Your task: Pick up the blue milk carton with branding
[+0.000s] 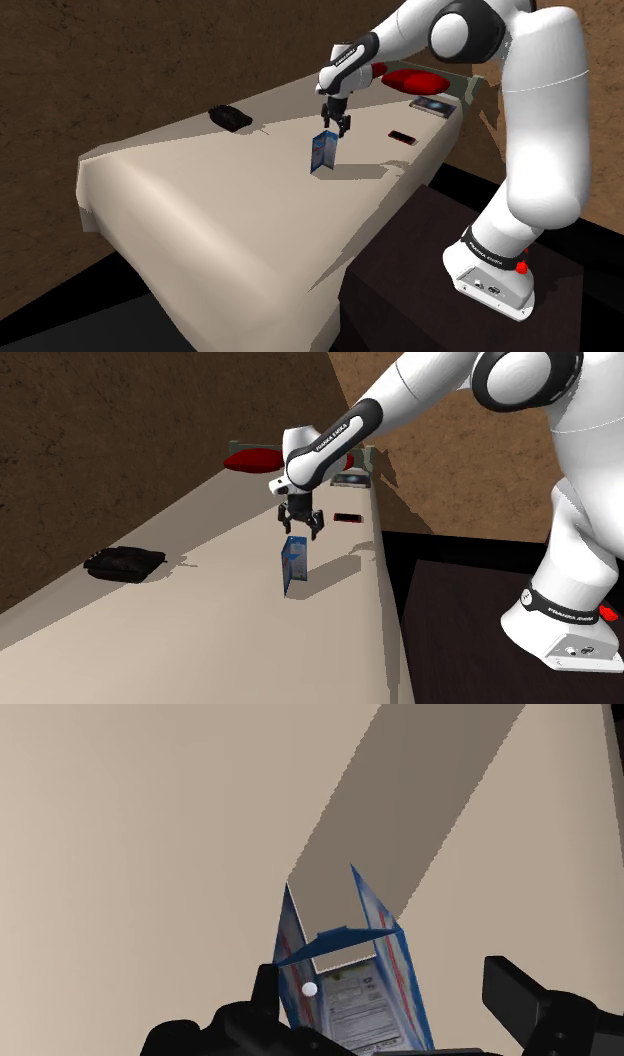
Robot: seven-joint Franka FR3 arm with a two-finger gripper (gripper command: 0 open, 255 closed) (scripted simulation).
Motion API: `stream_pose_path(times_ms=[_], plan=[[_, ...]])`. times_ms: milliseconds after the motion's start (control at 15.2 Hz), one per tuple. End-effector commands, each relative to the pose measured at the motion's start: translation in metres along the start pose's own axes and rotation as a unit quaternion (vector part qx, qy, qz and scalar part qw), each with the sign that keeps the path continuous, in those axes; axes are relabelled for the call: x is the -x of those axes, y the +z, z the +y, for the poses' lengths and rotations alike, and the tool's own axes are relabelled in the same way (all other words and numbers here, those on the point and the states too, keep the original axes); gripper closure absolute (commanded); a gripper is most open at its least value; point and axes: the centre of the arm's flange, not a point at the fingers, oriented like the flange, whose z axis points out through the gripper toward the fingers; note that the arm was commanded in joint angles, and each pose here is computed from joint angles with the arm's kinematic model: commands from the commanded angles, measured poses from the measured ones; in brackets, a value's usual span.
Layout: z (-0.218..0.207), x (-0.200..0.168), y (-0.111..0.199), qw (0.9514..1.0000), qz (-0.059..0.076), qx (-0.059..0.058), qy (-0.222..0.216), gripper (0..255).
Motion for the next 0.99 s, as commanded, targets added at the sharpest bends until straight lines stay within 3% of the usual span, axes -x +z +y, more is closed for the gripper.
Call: stream_pose_path(times_ms=[0, 594, 660, 924], plan=[[0.013, -0.006, 0.013, 0.9997, 0.001, 0.0, -0.023, 0], [0.013, -0.006, 0.053, 0.9997, 0.001, 0.0, -0.023, 0], [0.014, -0.006, 0.053, 0.9997, 0.001, 0.0, -0.023, 255], [0.013, -0.006, 0.052, 0.9997, 0.001, 0.0, -0.023, 255]])
